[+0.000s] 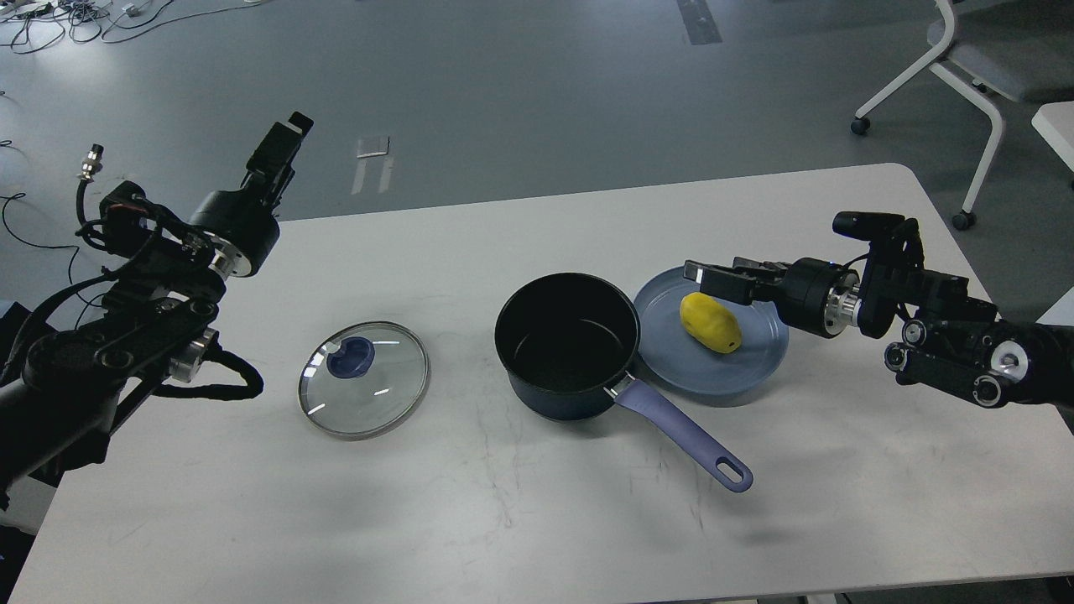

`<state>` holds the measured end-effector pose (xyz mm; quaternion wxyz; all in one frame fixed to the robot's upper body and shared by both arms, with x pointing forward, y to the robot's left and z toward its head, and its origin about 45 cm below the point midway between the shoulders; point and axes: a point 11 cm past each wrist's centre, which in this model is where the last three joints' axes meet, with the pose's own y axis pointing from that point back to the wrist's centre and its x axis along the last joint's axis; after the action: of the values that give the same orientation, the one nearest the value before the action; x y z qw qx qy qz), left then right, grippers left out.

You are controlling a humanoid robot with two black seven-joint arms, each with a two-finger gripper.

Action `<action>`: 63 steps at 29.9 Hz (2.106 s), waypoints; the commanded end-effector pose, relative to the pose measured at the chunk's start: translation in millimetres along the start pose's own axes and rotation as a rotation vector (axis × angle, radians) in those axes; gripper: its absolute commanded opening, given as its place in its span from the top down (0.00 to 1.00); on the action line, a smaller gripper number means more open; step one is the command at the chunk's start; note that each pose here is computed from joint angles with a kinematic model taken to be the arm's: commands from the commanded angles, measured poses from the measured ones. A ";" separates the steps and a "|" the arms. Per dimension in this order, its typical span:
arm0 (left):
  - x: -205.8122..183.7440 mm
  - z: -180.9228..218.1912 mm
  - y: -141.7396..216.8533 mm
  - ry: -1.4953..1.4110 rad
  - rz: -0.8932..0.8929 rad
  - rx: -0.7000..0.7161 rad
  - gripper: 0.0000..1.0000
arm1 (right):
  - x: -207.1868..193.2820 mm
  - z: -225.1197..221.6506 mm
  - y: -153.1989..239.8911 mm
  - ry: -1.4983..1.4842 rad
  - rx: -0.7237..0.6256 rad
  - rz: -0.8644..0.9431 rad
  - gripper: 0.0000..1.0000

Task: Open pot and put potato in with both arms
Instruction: 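Reach the right gripper to the yellow potato on the blue plate and grasp it, then carry the potato with the right gripper over the open saucepan, then open the right gripper to drop the potato into the pot and withdraw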

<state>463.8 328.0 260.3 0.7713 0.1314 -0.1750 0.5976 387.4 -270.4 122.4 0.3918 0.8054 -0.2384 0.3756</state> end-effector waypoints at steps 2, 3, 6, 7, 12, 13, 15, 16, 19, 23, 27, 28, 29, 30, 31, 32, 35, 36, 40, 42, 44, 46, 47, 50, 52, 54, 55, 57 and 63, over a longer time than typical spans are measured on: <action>4.5 8.5 -3.8 0.092 0.007 -0.018 0.00 | -17.9 2.9 2.8 0.062 0.002 -0.042 0.01; 4.5 8.5 -3.8 0.092 0.007 -0.018 0.00 | -20.4 3.1 3.0 0.062 0.001 -0.047 0.03; 5.6 7.3 -2.8 0.089 0.007 -0.015 0.00 | -23.0 1.5 1.9 0.068 0.007 -0.055 0.04; 6.8 7.0 -2.6 0.088 0.010 -0.014 0.00 | -25.2 -1.4 -0.6 0.073 0.013 -0.062 0.07; 7.7 4.6 -1.2 0.085 0.014 -0.008 0.00 | -34.7 -10.1 -12.5 0.108 0.033 -0.100 0.20; 7.4 3.8 -0.9 0.085 0.014 -0.007 0.00 | -34.8 -11.0 -13.4 0.118 0.036 -0.106 0.22; 8.6 1.2 0.5 0.083 0.018 -0.001 0.00 | -37.2 -13.8 -16.6 0.164 0.046 -0.139 0.40; 9.1 1.0 0.6 0.083 0.020 0.000 0.00 | -37.7 -14.0 -17.1 0.175 0.049 -0.147 0.49; 10.0 -0.2 1.0 0.079 0.024 0.002 0.00 | -29.0 -8.2 -17.6 0.213 0.032 -0.142 0.65; 10.6 -0.4 1.0 0.077 0.026 0.003 0.00 | -6.6 -9.7 -21.2 0.247 0.031 -0.105 0.75; 9.9 -0.4 0.8 0.078 0.025 0.003 0.00 | 10.9 -13.3 -22.9 0.275 0.039 -0.063 0.80; 9.3 -0.3 0.5 0.078 0.025 0.002 0.00 | 20.2 -15.4 -23.7 0.290 0.045 -0.039 0.80; 9.3 -0.3 0.5 0.078 0.025 0.002 0.00 | 28.1 -23.1 -26.4 0.302 0.065 -0.019 0.80; 9.3 -0.3 0.5 0.078 0.025 0.002 0.00 | 31.9 -28.1 -27.6 0.307 0.079 -0.012 0.80; 9.3 -0.3 0.5 0.078 0.025 0.002 0.00 | 40.6 -41.2 -31.1 0.313 0.118 0.004 0.80; 9.3 -0.3 0.5 0.078 0.025 0.002 0.00 | 43.2 -48.9 -32.9 0.315 0.144 0.008 0.80; 9.3 -0.3 0.5 0.078 0.025 0.002 0.00 | 51.7 -78.0 -40.6 0.325 0.228 0.018 0.80; 10.0 -0.4 0.8 0.077 0.027 0.003 0.00 | 53.2 -82.5 -42.5 0.327 0.238 0.020 0.80; 10.8 -0.5 1.0 0.077 0.028 0.003 0.00 | 47.2 -109.2 -58.6 0.325 0.295 0.014 0.80; 10.8 -0.5 1.0 0.077 0.028 0.003 0.00 | 41.5 -117.1 -63.2 0.317 0.311 -0.004 0.79; 10.6 -0.4 1.0 0.077 0.026 0.003 0.00 | 26.3 -122.2 -66.9 0.317 0.326 -0.038 0.65; 9.4 0.0 0.4 0.081 0.026 0.001 0.00 | 14.1 -125.8 -68.2 0.323 0.340 -0.062 0.41; 8.9 0.2 0.4 0.084 0.024 0.001 0.00 | 12.8 -126.7 -68.4 0.321 0.342 -0.064 0.31; 6.8 0.6 -0.5 0.100 0.021 0.000 0.00 | 10.5 -127.9 -69.3 0.313 0.345 -0.065 0.00; 7.4 2.9 -1.7 0.109 0.025 -0.006 0.00 | 11.5 -127.4 -69.5 0.296 0.340 -0.059 0.00; 8.4 7.6 -3.9 0.124 0.032 -0.020 0.00 | 15.5 -127.2 -69.9 0.250 0.329 -0.037 0.00; 9.2 11.2 -5.6 0.141 0.037 -0.032 0.00 | 21.0 -126.5 -70.1 0.206 0.318 -0.015 0.00; 12.0 18.5 -8.6 0.177 0.034 -0.050 0.00 | 31.2 -128.1 -71.0 0.125 0.307 0.030 0.00; 12.6 25.7 -12.6 0.332 -0.016 -0.037 0.00 | 85.5 -135.7 -74.1 -0.278 0.289 0.262 0.00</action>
<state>474.8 326.6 286.0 0.7886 0.0394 -0.0877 0.6073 412.9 -125.8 184.1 0.2433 0.8434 -0.2324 0.4189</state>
